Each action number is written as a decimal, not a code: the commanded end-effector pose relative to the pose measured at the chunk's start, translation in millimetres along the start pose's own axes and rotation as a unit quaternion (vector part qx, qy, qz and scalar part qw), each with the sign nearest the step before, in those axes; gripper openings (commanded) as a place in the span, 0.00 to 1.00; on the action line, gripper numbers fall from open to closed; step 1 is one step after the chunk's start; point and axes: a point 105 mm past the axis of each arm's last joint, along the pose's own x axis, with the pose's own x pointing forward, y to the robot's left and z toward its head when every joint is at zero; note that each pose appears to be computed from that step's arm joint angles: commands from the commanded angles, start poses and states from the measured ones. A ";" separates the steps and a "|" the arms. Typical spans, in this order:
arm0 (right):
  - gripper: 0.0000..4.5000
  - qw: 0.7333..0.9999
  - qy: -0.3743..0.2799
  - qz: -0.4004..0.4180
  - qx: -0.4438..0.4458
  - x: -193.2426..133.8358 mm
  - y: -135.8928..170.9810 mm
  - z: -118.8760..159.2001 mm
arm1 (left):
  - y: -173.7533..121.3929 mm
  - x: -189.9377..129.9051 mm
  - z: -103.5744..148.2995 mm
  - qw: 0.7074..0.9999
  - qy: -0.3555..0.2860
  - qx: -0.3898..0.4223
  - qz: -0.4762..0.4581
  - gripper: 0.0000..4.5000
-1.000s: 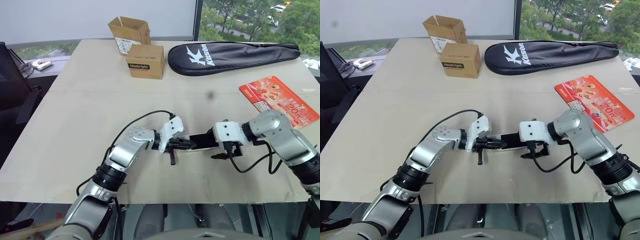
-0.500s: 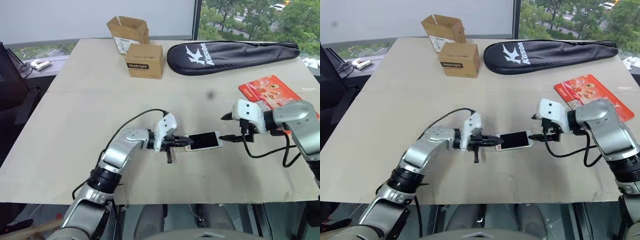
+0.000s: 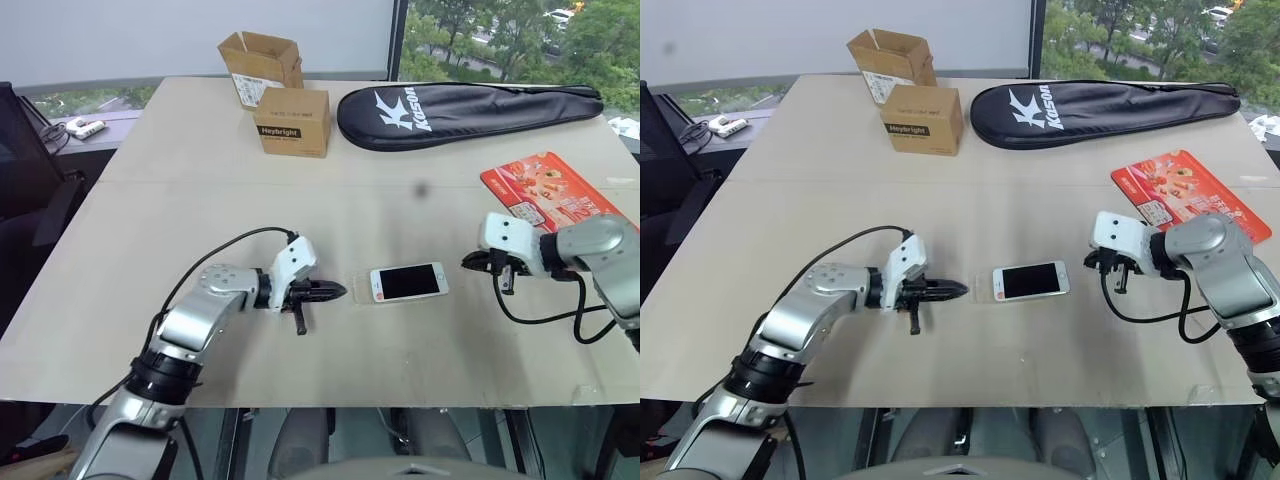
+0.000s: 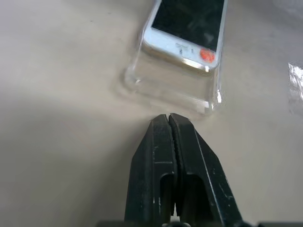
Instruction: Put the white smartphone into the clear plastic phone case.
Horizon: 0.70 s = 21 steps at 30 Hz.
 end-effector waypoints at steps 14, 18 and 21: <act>0.01 0.999 -0.005 0.029 -0.045 10.6 24.6 25.8 | -2.8 24.3 11.4 0.999 -0.004 0.021 -0.027 0.00; 0.01 0.997 -0.022 0.051 -0.058 24.2 40.0 44.3 | -3.4 25.6 11.6 0.999 -0.006 0.021 -0.024 0.00; 0.01 0.996 -0.027 0.058 -0.061 31.1 46.6 50.8 | -5.4 27.5 12.7 0.999 -0.011 0.020 -0.025 0.00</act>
